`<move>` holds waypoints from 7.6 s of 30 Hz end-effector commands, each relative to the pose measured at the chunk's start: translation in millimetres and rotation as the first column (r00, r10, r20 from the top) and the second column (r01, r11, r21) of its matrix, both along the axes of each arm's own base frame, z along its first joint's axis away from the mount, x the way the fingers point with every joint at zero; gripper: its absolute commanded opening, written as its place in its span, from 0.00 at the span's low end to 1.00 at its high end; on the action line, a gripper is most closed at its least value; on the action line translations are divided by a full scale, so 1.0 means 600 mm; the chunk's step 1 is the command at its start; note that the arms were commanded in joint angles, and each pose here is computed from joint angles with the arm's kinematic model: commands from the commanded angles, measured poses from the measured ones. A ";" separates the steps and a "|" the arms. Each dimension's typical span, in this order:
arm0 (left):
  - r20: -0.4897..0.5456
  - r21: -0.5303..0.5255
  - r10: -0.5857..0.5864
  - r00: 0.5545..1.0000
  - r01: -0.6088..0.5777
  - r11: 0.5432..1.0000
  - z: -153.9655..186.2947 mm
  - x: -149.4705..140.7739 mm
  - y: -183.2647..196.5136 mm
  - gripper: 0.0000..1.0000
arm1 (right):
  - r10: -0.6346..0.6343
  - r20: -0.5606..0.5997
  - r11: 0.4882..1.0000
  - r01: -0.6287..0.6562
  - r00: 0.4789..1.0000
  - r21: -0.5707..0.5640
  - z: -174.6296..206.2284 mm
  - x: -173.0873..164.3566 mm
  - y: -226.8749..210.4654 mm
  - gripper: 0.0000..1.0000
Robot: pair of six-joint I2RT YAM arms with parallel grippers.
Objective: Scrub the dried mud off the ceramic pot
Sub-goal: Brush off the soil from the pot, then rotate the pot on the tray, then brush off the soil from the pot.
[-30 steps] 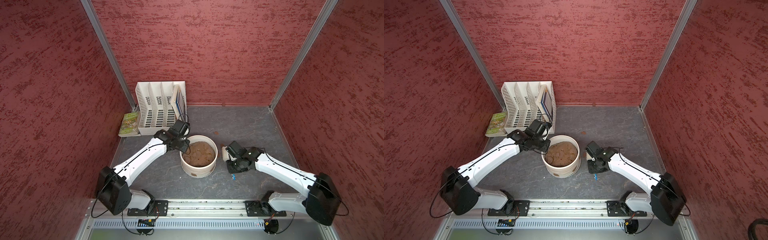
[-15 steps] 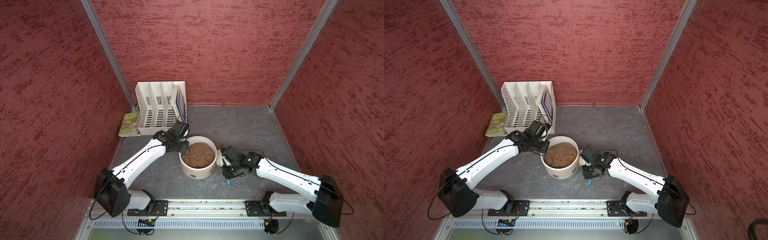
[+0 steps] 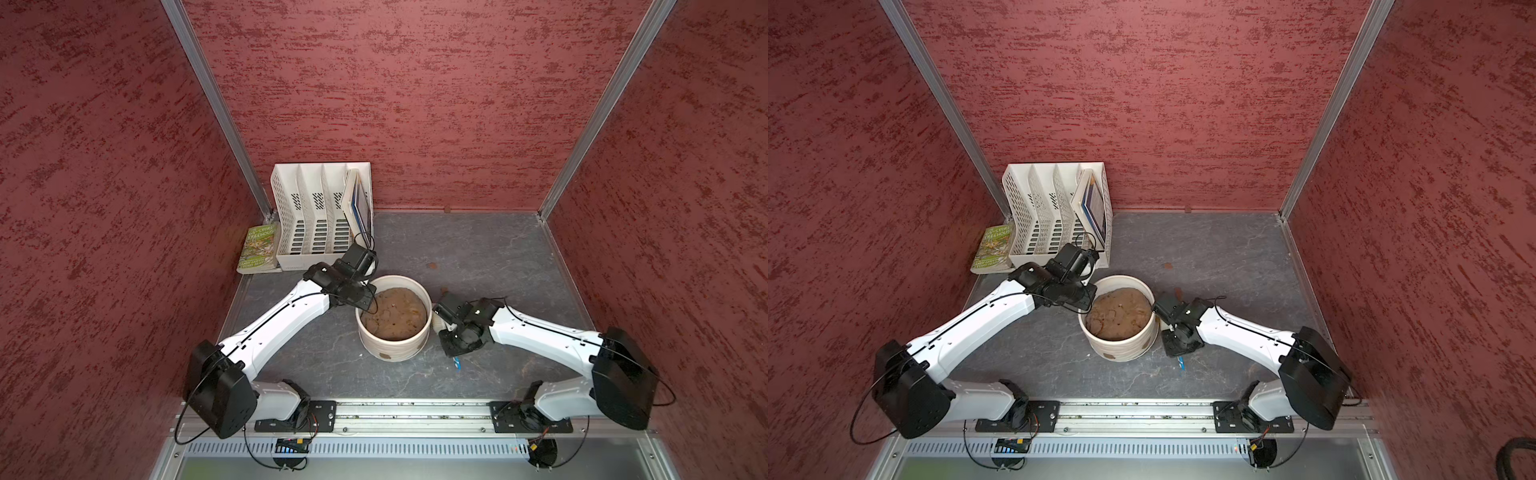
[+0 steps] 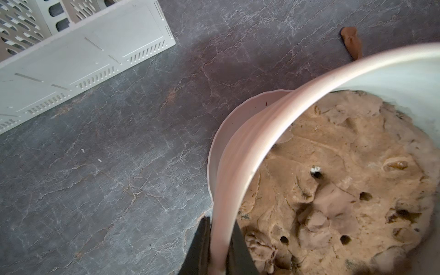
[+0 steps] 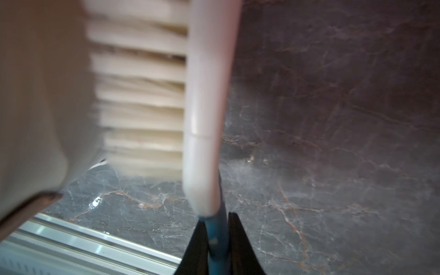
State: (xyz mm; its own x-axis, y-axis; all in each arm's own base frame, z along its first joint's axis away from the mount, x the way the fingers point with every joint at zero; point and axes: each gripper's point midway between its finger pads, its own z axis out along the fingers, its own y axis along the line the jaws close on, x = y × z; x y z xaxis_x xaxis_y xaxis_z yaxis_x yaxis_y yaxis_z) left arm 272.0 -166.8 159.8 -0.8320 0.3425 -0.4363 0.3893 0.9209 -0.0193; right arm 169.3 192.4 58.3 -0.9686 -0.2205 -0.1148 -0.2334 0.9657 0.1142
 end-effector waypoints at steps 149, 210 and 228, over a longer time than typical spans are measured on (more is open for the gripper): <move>0.008 -0.123 0.001 1.000 0.000 0.992 0.047 0.004 -0.017 0.00 | 0.101 0.129 0.982 -0.120 0.987 0.145 0.075 -0.059 0.049 0.00; -0.056 -0.103 0.382 0.922 -0.386 0.917 0.022 -0.027 0.085 0.00 | -0.092 0.143 0.992 0.078 0.985 0.100 0.079 -0.010 0.002 0.00; 0.035 -0.240 0.215 0.976 -0.200 0.950 0.038 0.069 -0.002 0.47 | -0.052 0.081 0.991 0.041 0.995 0.125 0.047 -0.037 0.035 0.00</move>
